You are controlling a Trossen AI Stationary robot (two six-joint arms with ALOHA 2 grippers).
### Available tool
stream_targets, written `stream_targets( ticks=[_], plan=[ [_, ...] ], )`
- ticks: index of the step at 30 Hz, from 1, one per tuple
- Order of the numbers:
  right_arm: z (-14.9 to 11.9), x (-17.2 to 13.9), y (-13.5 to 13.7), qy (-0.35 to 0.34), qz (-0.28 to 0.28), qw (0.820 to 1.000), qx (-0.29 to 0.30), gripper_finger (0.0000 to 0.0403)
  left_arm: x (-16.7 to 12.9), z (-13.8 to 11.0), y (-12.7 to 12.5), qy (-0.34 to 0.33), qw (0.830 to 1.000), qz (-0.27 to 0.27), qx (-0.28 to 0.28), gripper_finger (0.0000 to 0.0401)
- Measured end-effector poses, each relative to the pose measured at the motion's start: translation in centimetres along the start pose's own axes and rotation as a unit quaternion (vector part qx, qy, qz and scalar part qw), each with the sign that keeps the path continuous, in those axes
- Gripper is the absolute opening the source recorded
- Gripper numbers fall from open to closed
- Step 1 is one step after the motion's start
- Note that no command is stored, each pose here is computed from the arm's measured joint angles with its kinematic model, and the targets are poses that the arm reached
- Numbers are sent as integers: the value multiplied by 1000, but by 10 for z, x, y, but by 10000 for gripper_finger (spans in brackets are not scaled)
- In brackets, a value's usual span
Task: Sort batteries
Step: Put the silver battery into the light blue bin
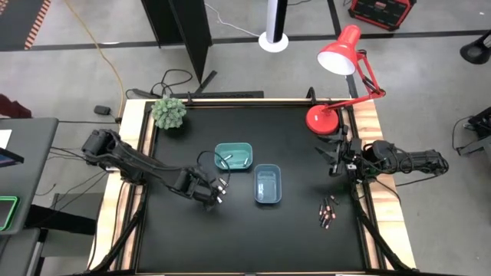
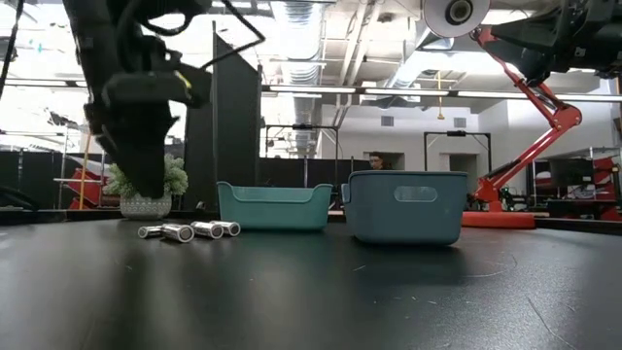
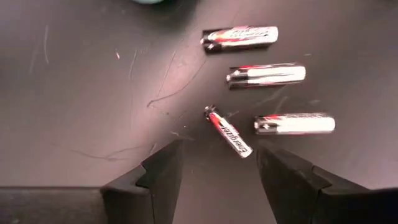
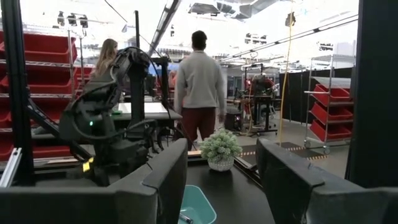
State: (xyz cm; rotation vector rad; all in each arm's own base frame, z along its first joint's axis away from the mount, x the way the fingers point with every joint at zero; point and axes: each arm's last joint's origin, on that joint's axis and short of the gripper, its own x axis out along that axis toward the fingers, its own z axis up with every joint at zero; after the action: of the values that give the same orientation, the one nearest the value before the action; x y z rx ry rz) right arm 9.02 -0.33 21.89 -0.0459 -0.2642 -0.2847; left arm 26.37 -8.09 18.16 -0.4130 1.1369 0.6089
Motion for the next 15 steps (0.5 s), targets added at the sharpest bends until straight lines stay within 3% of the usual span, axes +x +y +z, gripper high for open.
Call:
stream_targets(
  ticks=[6,15],
  plan=[
    [0,0,0,0,0,1000,0,207,20,-3,-4,18,999,30,-23,193],
    [0,0,0,0,0,1000,0,207,21,1,-7,-8,999,18,-42,193]
  ],
)
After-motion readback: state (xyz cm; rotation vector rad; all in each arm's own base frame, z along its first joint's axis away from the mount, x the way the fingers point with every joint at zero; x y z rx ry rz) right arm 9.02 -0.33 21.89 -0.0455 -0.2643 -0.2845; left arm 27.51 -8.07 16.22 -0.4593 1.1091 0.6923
